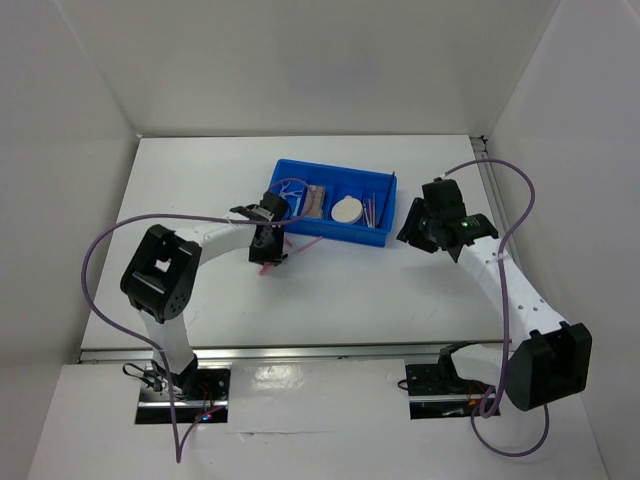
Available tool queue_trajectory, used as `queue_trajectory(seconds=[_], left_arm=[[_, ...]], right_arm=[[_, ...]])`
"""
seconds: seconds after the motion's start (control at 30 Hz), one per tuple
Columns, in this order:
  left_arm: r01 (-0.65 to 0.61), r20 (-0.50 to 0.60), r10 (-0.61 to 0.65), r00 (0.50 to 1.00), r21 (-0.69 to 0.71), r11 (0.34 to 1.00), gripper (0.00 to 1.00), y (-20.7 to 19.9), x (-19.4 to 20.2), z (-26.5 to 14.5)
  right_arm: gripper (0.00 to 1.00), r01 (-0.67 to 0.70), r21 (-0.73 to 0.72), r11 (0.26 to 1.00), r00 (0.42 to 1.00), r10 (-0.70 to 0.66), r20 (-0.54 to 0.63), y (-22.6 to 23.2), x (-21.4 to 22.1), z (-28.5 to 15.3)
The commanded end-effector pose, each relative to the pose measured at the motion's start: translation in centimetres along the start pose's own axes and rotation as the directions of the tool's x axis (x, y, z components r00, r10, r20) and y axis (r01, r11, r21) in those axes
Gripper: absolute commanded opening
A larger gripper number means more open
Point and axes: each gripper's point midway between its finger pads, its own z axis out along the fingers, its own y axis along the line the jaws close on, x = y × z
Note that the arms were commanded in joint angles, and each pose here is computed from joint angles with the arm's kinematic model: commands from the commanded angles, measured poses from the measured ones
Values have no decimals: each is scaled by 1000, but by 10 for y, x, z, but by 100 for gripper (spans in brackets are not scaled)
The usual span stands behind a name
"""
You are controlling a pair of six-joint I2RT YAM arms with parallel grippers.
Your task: Organize the makeup
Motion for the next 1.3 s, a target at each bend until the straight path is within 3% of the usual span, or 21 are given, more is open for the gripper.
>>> queue_trajectory(seconds=[0.0,0.13,0.37,0.53,0.73,0.87,0.97,1.07,1.27], left_arm=[[5,-2,-5,1000,-34,999,50,-2,1,6],[-15,-41,13,999,-57,998,44,-4,14,12],[-40,-40,37,999,-89,995,17,-5,23,-2],[-48,-2,48,999,-18,999,0,-11,17,-34],[-106,78,97,992,118,987,0,-26,-1,-87],[-134,160,93,983,273,953,0,-58,-29,-127],[-156,205,75,976,414,897,0,-95,-55,-142],[-200,248,66,966,564,801,0,-139,-81,-153],[-177,233,23,972,666,724,0,-193,-135,-151]], right_arm=[[47,1,-10,1000,999,-1,39,3,-4,-7],[47,1,-16,1000,999,0,48,4,-6,-10],[47,0,-22,1000,998,1,55,5,-7,-12],[47,1,-16,1000,999,0,48,2,-4,-10],[47,-9,-29,1000,999,10,50,6,-5,-10],[47,-9,-29,1000,999,10,50,6,-5,-10],[47,-20,-24,1000,998,22,59,2,-4,-15],[47,-29,-38,999,998,31,61,0,2,-20],[47,-50,-37,998,997,52,58,-7,12,-33]])
